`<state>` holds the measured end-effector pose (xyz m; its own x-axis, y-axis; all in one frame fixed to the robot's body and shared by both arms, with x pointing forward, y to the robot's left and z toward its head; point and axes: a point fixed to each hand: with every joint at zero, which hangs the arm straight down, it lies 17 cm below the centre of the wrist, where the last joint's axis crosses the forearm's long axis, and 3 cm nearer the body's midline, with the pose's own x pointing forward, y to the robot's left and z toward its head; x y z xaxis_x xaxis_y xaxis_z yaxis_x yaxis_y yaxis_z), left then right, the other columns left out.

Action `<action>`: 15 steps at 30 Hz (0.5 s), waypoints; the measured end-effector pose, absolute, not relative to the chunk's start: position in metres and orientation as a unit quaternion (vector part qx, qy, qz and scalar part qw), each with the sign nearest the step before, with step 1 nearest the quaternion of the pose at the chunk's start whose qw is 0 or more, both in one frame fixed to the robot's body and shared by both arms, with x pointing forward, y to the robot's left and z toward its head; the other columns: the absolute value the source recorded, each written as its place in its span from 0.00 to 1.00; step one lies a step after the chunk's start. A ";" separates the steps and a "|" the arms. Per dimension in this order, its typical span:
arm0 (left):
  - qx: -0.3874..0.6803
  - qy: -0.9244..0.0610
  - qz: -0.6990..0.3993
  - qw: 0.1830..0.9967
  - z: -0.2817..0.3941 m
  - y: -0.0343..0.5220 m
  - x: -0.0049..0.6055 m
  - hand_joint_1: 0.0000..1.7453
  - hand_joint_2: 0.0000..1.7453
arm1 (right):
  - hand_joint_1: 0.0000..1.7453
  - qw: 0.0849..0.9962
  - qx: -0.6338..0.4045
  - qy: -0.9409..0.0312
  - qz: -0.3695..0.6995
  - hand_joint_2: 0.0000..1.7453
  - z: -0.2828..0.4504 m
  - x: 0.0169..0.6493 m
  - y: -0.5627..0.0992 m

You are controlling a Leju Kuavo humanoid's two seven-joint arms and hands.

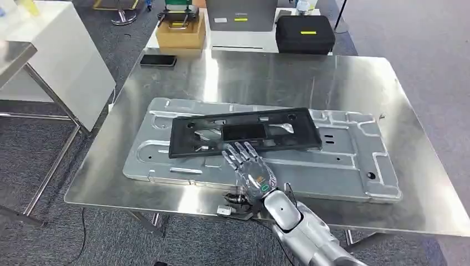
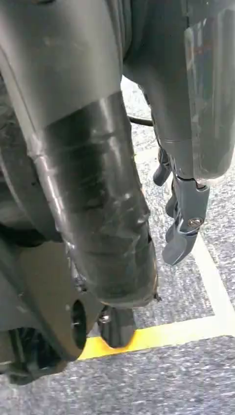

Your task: Take the parts from the cabinet and place them on the table.

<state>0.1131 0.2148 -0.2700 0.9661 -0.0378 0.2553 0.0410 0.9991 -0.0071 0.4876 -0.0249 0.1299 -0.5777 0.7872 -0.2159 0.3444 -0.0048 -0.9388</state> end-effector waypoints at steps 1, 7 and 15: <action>-0.006 -0.127 -0.020 0.992 -0.270 0.215 0.111 0.00 0.00 | 0.00 0.192 -0.419 -0.680 0.570 0.00 0.131 0.488 -0.025; -0.006 -0.125 -0.020 0.992 -0.271 0.215 0.110 0.00 0.00 | 0.00 0.191 -0.423 -0.685 0.562 0.00 0.134 0.485 -0.023; -0.005 -0.127 -0.015 0.992 -0.270 0.216 0.113 0.00 0.00 | 0.00 0.193 -0.423 -0.687 0.558 0.00 0.136 0.484 -0.022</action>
